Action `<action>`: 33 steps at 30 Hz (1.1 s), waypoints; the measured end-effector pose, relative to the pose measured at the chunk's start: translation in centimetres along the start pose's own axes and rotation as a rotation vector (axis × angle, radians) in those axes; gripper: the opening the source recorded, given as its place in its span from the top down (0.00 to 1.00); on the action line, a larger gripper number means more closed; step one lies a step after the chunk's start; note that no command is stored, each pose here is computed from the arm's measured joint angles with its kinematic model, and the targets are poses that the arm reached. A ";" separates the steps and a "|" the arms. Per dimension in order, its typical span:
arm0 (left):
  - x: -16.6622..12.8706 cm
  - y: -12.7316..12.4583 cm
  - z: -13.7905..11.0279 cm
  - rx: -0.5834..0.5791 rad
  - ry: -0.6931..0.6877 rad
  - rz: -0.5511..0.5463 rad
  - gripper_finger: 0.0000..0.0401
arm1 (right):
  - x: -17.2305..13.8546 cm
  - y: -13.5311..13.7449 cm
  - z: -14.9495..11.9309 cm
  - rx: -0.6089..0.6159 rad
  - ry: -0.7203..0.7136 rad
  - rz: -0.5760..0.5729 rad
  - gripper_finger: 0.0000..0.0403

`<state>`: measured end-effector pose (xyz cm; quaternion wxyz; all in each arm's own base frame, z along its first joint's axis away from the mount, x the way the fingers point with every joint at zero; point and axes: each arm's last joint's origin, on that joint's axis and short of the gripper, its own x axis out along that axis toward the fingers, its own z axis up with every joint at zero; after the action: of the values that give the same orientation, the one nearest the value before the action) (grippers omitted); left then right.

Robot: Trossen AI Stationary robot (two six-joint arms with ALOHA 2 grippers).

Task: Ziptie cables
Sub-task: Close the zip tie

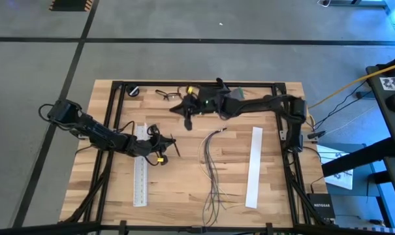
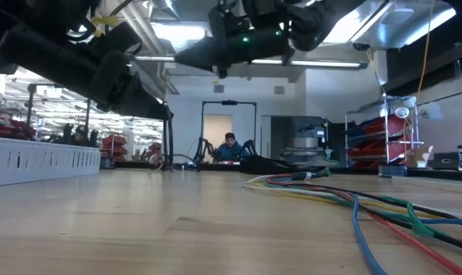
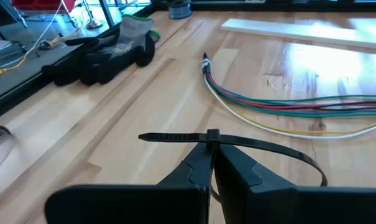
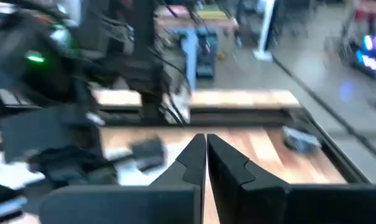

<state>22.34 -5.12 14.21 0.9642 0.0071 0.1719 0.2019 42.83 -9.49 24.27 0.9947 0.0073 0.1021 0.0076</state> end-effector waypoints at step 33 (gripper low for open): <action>0.0 0.0 0.1 0.012 -0.008 0.003 1.00 | 1.4 -0.4 -3.3 0.415 0.249 0.353 0.47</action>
<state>22.39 -5.13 14.27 0.9645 0.0138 0.1692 0.2023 43.52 -9.83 20.79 0.9351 0.2271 0.2196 0.1604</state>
